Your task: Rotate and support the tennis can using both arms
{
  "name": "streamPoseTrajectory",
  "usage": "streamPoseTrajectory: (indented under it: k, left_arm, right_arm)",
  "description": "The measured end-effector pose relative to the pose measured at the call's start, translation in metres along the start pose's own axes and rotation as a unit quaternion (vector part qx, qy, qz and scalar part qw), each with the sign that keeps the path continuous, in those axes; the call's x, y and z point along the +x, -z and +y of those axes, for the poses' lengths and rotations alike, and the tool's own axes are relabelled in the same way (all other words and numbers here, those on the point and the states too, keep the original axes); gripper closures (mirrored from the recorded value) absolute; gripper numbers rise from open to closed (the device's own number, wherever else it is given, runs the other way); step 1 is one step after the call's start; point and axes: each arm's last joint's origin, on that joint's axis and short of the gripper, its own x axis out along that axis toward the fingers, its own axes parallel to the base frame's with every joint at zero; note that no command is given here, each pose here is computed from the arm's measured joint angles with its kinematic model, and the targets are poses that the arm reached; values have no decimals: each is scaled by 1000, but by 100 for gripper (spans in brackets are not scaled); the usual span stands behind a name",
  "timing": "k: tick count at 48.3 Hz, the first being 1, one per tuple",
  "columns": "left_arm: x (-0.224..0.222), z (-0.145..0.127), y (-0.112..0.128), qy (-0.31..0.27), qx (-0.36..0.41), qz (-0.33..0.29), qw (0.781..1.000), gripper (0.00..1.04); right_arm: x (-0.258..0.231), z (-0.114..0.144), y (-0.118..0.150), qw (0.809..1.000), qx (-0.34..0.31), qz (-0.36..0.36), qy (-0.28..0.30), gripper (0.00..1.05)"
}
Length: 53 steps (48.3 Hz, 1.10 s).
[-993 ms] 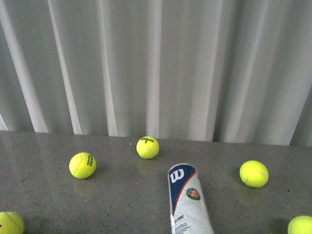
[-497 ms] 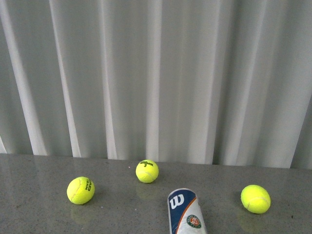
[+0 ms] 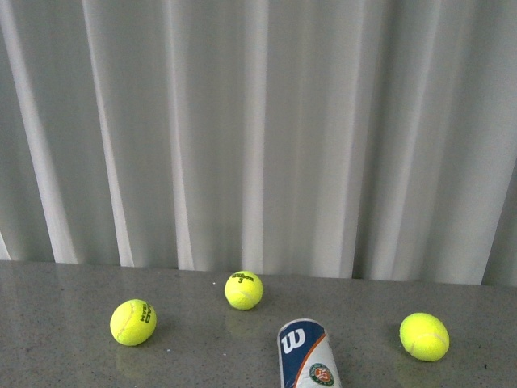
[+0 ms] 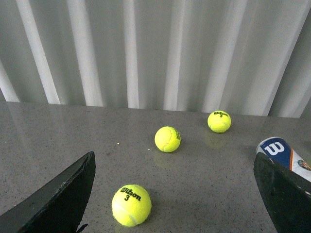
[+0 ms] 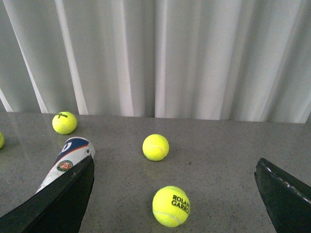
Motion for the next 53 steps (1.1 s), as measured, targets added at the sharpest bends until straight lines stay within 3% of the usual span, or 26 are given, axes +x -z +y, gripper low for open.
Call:
streamPoseTrajectory:
  k: [5,10,15,22,31,42,53]
  left_arm:
    - [0,0,0,0,0,0,1000,7]
    - [0,0,0,0,0,0,1000,7]
    - [0,0,0,0,0,0,1000,7]
    - [0,0,0,0,0,0,1000,7]
    - [0,0,0,0,0,0,1000,7]
    - [0,0,0,0,0,0,1000,7]
    - [0,0,0,0,0,0,1000,7]
  right_arm:
    - [0,0,0,1000,0,0,0,7]
    - [3,1,-2,992,30,110,-59,7]
    - [21,4,-12,982,54,167,-68,7]
    - [65,20,-25,955,96,257,-118,7]
    - [126,50,-7,905,128,376,-152,7]
    - [184,89,13,873,131,435,-177,7]
    - [229,109,26,860,129,461,-175,7]
